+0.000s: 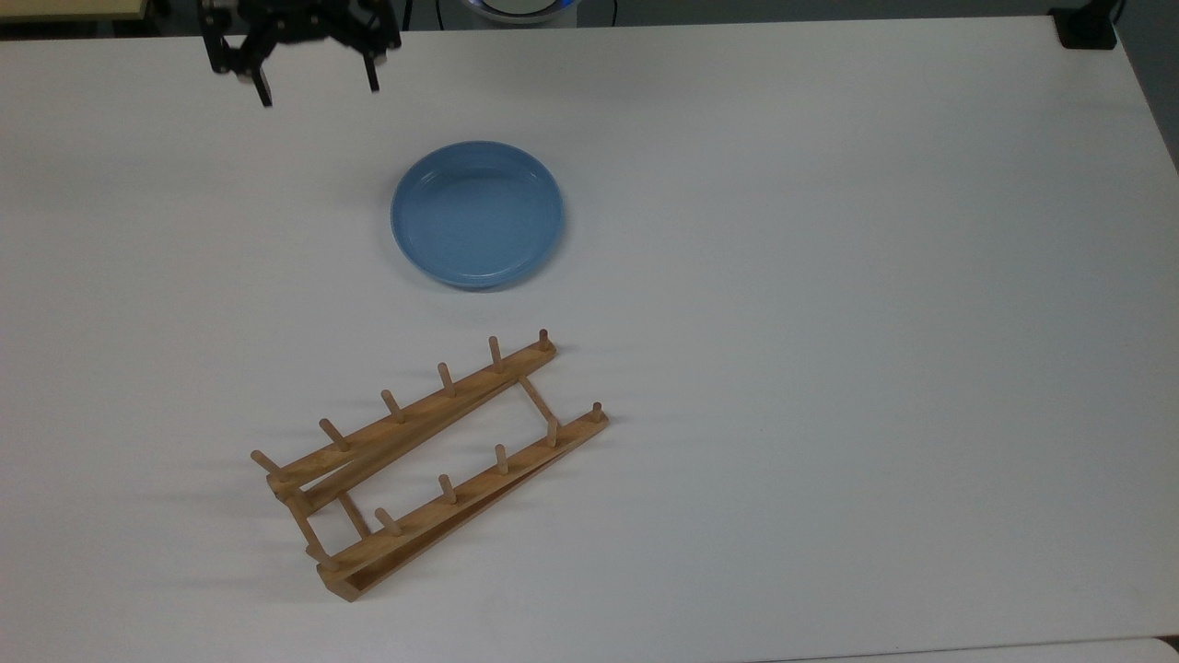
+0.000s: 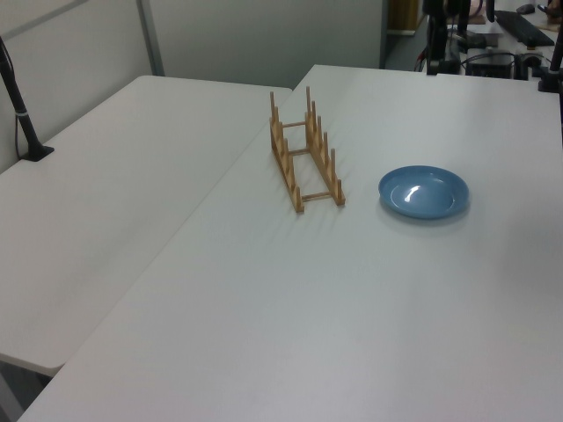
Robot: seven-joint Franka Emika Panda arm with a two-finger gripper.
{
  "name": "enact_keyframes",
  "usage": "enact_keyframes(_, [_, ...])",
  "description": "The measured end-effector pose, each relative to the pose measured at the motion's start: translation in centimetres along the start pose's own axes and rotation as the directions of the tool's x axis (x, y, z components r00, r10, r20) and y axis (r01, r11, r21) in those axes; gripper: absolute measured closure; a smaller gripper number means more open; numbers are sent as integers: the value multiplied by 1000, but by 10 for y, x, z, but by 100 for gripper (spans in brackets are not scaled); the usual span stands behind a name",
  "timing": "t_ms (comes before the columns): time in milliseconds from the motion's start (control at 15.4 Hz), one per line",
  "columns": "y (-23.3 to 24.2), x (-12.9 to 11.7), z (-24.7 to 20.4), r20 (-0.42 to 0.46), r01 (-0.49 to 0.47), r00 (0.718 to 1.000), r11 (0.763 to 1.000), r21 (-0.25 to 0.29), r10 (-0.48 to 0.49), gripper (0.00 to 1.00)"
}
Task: Place plate in plate rack
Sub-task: 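Lower the gripper onto the plate rim and close on it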
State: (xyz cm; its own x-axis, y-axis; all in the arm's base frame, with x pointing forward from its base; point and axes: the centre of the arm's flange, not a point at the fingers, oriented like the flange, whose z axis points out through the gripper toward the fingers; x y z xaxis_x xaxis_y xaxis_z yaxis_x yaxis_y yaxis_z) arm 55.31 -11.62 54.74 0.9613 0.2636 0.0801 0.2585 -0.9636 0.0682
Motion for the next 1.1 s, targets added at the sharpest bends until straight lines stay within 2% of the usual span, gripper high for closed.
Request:
enact_keyframes(259, [-6,-4,63,-37,-55,998,998,-14,55,3])
enact_keyframes(518, [-19,-12,114,12,-55,998,998,8,55,6])
enact_keyframes(842, [-28,-3,159,67,-39,997,999,29,37,7])
enact_keyframes(1102, [-40,8,198,87,-104,991,994,27,101,10])
